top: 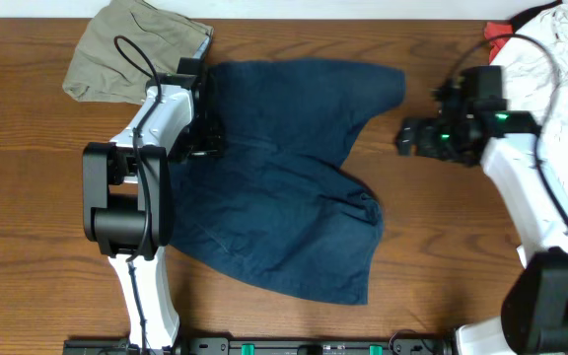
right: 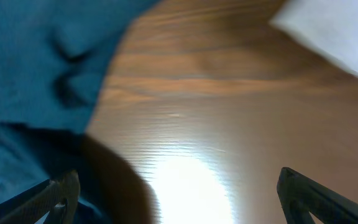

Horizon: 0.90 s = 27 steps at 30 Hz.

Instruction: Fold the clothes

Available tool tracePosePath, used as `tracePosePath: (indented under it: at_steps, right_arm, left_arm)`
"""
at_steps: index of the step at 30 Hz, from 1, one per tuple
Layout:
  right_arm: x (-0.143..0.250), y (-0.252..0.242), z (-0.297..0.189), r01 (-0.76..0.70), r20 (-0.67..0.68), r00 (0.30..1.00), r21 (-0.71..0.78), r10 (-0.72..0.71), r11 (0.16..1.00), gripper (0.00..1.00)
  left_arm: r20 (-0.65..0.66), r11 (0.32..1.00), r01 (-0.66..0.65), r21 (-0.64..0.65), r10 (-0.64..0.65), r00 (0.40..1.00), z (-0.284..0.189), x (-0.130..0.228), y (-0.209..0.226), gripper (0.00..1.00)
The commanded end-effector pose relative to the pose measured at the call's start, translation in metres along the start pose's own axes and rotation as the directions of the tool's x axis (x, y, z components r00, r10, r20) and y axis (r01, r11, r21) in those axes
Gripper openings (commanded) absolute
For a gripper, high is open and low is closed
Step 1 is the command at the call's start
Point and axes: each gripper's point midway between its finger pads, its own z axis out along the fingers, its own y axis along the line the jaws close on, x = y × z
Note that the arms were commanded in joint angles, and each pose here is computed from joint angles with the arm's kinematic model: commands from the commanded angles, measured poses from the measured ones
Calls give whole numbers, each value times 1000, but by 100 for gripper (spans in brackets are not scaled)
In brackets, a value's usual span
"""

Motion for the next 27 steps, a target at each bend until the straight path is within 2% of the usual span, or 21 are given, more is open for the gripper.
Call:
tracePosePath:
  at_steps: [1,3,8,14,15,20,27]
  right_arm:
    - [18,40,26,162,-61,984,-99,-168,982,99]
    - [29,58,39,256,-83,959,-144,-269,956,97]
    - [61,79,60,358,-177,904,-187,-389,915,72]
    - [84,86,59,366,-251,878,-201,-409,909,19]
    - [88,85,58,363,-266,874,-201,-407,910,15]
    - [102,76,54,350,-336,856,-181,-392,919,1]
    - [112,52,48,315,-415,855,-64,-312,947,1]
  left_arm:
    - [-150,1000,-17,18,19,988,32,35,-11,74]
    - [-150,1000,-25,18,27,988,31,36,-14,74]
    - [-149,999,-27,17,29,988,31,36,-14,74]
    - [-149,999,-27,17,30,988,31,36,-14,74]
    - [-149,999,-27,17,29,988,31,36,-14,74]
    - [-149,999,-27,17,30,988,31,36,-14,75]
    - [-149,999,-28,17,30,988,31,36,-14,75]
